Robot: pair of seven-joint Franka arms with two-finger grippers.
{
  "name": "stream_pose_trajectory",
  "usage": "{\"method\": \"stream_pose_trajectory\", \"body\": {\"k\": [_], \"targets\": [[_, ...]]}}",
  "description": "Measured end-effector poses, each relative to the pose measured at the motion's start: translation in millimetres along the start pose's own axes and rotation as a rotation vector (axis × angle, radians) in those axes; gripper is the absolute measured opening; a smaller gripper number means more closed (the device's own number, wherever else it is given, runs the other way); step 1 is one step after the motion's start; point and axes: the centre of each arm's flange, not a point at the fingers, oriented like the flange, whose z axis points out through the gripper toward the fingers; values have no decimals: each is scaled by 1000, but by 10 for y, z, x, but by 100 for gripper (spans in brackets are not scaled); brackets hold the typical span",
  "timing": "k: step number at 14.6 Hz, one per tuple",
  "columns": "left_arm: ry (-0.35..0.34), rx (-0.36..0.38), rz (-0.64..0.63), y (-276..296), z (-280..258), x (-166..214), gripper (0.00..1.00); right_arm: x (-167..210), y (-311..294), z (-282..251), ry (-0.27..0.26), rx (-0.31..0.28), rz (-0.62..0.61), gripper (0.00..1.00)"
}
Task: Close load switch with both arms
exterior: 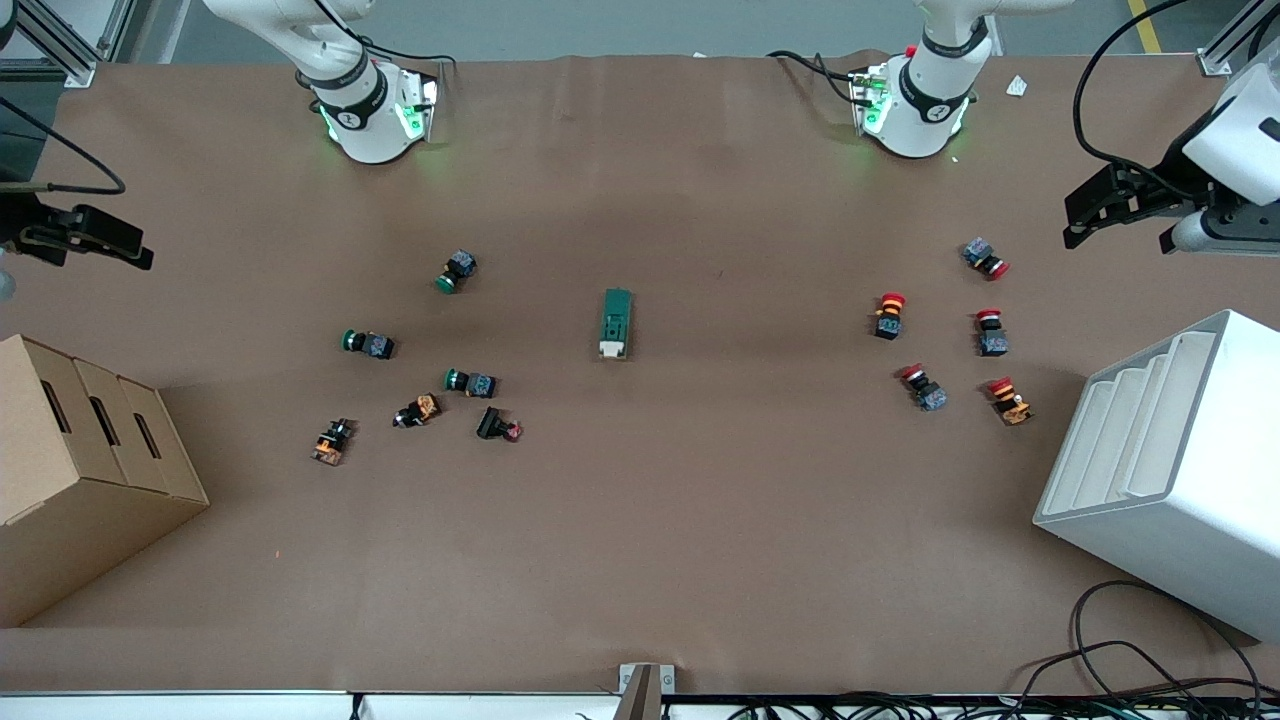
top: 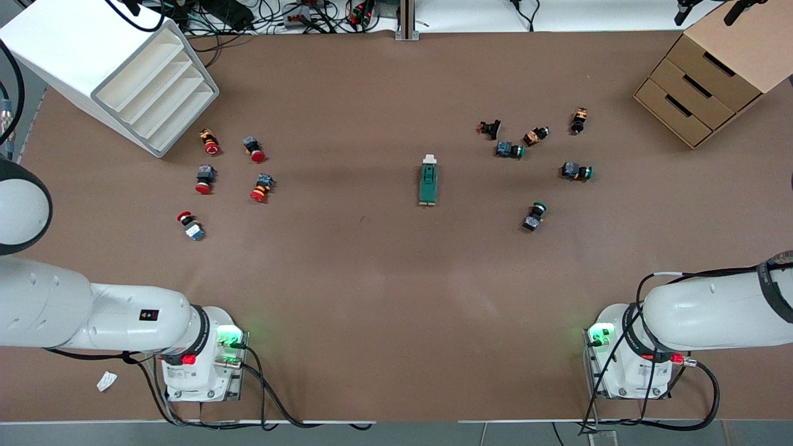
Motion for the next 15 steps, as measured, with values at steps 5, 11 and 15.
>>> {"method": "stream_pose_trajectory", "body": {"k": [5,11,15], "targets": [[-16,3,14,84,69,-95,100,-222,45,-190,35,2,7,100],[2,2,-8,-30,-24,-142,100,-392,66,-288,51,4,10,100],[8,2,-8,-33,-47,-140,100,-389,26,-272,48,3,2,100]]}}
